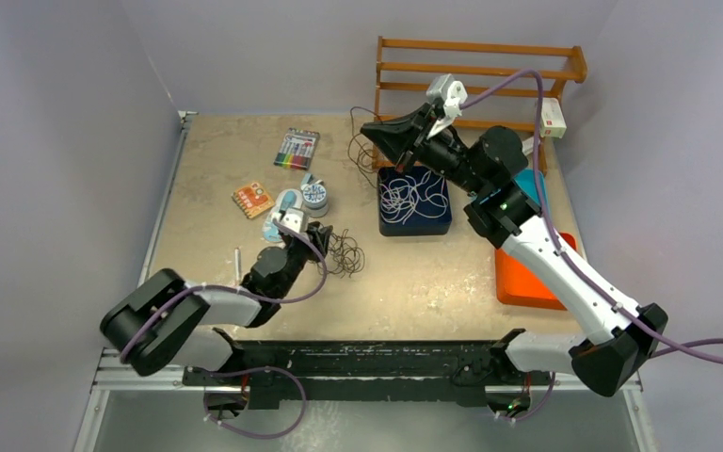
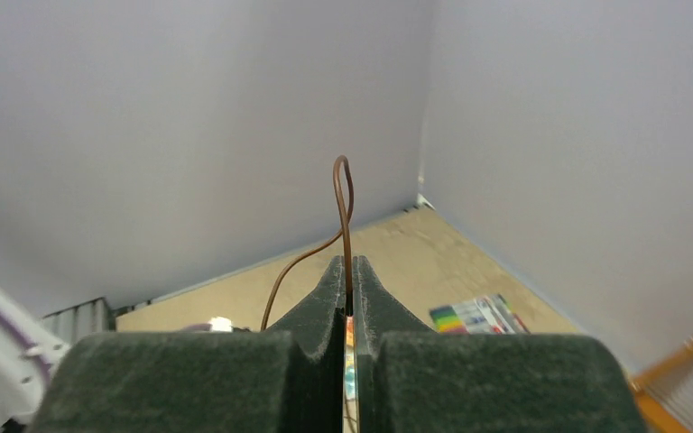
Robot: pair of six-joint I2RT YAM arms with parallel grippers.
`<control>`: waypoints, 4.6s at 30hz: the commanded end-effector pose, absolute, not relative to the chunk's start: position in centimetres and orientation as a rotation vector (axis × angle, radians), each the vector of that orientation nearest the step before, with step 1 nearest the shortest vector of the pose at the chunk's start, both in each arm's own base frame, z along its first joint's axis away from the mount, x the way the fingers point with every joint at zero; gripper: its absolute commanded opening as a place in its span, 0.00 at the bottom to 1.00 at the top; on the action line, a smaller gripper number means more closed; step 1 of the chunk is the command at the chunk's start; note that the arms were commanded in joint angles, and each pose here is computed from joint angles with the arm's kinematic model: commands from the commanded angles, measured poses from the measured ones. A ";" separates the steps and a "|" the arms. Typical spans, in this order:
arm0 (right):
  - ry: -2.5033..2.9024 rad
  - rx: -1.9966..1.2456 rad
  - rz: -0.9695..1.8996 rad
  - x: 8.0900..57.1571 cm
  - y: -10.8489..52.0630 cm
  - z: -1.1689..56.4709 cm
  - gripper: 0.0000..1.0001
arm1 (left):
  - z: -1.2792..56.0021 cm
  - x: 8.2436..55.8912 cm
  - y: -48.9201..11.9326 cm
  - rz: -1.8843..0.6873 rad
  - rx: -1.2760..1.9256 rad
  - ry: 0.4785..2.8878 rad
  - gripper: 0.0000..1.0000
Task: Untangle the cables
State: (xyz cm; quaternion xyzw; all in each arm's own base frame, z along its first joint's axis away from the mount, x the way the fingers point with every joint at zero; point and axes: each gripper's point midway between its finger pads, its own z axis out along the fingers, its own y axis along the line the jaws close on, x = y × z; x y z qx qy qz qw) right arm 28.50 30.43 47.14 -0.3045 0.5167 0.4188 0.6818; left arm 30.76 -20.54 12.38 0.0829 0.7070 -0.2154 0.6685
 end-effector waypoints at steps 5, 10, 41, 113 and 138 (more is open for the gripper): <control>1.390 -0.327 0.706 35.0 24.2 43.8 0.00 | 15.2 32.3 -19.5 -0.479 -0.133 1.752 0.52; 1.493 -0.141 0.634 37.6 19.4 40.2 0.00 | 15.7 32.9 -18.2 -0.363 -0.293 1.920 0.73; 1.565 0.705 0.084 43.1 -6.5 24.5 0.00 | 24.5 35.2 -17.9 -0.225 -0.100 1.945 0.85; 1.860 0.028 0.567 42.5 15.0 20.8 0.40 | 9.8 28.6 -14.2 -0.232 -0.315 2.306 0.61; 1.761 -0.068 0.632 41.9 16.7 23.0 0.41 | 7.5 31.8 -14.7 -0.148 -0.267 2.273 0.06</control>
